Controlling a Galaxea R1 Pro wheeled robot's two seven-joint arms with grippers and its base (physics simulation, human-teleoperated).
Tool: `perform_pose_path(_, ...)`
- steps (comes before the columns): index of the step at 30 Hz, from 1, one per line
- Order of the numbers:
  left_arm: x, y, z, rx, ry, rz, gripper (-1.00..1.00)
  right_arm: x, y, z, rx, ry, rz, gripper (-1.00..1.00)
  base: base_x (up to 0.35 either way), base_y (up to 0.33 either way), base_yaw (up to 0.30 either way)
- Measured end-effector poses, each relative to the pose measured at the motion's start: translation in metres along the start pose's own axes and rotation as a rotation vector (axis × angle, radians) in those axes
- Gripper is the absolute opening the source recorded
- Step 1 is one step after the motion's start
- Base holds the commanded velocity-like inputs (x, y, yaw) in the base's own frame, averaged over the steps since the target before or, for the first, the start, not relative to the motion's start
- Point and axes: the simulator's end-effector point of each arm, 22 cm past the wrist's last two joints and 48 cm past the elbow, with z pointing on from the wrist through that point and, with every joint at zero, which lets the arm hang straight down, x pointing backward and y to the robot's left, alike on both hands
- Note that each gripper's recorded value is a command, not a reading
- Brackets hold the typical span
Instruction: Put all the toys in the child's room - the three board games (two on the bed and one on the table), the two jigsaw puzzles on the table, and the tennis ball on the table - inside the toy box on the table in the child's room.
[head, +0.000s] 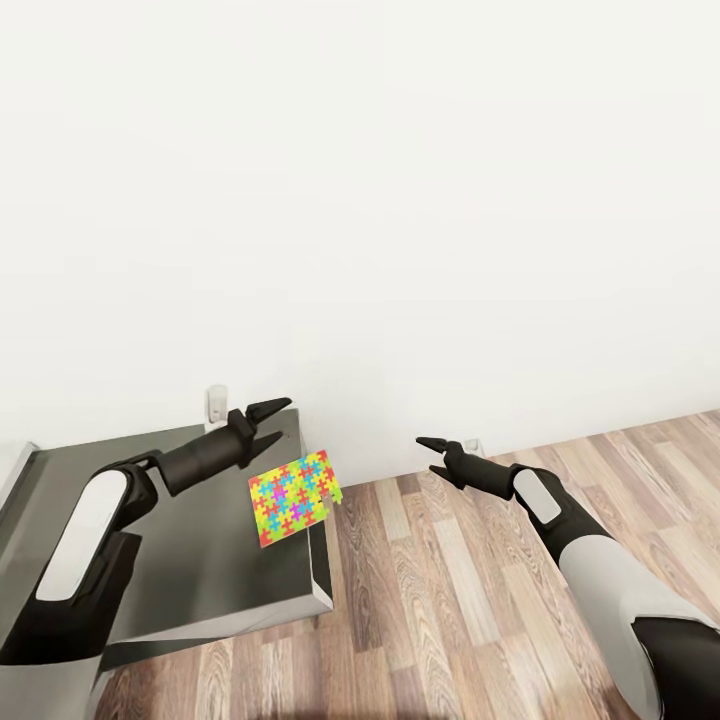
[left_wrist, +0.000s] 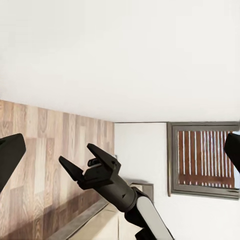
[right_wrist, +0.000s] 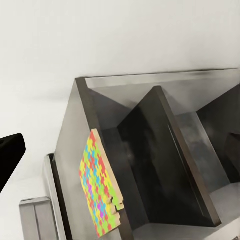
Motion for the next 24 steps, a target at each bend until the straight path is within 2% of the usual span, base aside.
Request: perform_pose_path(24, -0.013, 0.003, -0.001, 0.017, -0.025, -0.017, 1.00, -0.003, -0.005, 0.005, -0.001, 0.001, 0.001, 1.00, 0.000, 0.000, 0.000)
